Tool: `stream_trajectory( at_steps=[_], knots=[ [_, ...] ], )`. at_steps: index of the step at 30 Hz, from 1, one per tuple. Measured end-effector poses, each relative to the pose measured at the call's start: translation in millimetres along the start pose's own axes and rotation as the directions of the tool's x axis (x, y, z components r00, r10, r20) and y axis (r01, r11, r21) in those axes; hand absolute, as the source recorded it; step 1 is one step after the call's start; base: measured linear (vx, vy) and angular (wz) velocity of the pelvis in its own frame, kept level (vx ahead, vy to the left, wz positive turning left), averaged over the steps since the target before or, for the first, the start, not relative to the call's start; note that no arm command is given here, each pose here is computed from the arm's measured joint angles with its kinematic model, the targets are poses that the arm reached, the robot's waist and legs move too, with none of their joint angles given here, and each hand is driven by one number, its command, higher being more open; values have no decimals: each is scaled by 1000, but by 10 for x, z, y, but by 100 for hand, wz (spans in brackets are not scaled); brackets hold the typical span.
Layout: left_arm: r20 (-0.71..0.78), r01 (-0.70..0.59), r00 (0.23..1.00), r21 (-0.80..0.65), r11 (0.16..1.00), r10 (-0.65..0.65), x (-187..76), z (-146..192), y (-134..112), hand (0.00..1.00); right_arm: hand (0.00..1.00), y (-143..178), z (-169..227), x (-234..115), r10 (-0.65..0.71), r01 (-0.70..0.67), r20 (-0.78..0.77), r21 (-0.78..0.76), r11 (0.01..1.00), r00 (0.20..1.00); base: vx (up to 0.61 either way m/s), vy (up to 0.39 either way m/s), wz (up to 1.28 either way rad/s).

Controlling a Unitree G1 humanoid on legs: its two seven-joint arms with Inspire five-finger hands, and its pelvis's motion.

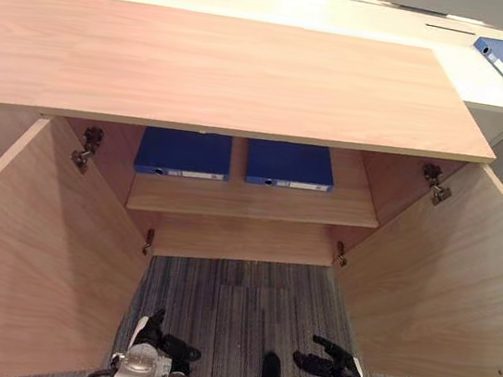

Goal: Walk over to the cabinet, pick up the folder, carry it to the office cabinet, place the folder inside the office cabinet, then close the office cabinet door

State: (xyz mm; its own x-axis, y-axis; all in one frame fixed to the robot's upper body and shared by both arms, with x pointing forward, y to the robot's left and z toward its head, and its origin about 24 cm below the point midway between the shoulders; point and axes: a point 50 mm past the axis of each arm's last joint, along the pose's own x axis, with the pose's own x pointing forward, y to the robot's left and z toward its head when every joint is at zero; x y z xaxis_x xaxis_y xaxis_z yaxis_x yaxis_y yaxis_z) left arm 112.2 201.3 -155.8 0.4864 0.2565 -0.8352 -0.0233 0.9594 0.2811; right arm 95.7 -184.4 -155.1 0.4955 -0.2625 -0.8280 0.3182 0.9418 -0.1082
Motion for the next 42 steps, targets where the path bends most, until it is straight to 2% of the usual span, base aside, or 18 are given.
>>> stream_trajectory(
  at_steps=[11, 17, 20, 24, 27, 30, 33, 37, 42],
  knots=[
    [-44, 27, 999, 17, 999, -26, -19, -115, -24, 100, 100, -89, -104, 24, -48, 53, -81, 57, 997, 996, 16, 2, -7],
    [-54, 29, 998, 26, 999, -28, -23, -147, -8, 100, 100, -194, -130, 21, -99, 114, -102, 156, 981, 990, 6, 12, -35],
    [-45, 29, 999, 30, 999, -28, -13, -126, 42, 100, 100, -317, -172, -10, -150, 173, -112, 241, 955, 982, 8, 16, -39],
    [-38, 17, 999, 33, 999, -15, -9, -116, 87, 100, 100, -598, -164, -84, -275, 291, -100, 434, 853, 956, 10, 4, -51],
    [-25, 22, 999, 36, 999, -21, 8, -42, 66, 100, 100, -818, 9, -166, -374, 318, -10, 547, 774, 927, 3, -10, -72],
    [94, 56, 994, 63, 996, -62, -23, 164, -44, 100, 100, -1059, 24, -263, -503, 393, -29, 662, 638, 864, 9, -18, -48],
    [121, 63, 991, -9, 998, -61, -54, 185, -107, 100, 100, -1205, 203, -346, -583, 380, 23, 738, 558, 812, 6, -25, -80],
    [110, 72, 992, -71, 995, -64, -71, 177, -203, 100, 100, -1335, 632, -482, -648, 298, 179, 777, 555, 740, -10, -33, -54],
    [111, 85, 991, -59, 995, -78, -83, 168, -248, 100, 100, -1392, 1155, -575, -668, 177, 354, 787, 591, 655, -23, -49, -20]
  ],
)
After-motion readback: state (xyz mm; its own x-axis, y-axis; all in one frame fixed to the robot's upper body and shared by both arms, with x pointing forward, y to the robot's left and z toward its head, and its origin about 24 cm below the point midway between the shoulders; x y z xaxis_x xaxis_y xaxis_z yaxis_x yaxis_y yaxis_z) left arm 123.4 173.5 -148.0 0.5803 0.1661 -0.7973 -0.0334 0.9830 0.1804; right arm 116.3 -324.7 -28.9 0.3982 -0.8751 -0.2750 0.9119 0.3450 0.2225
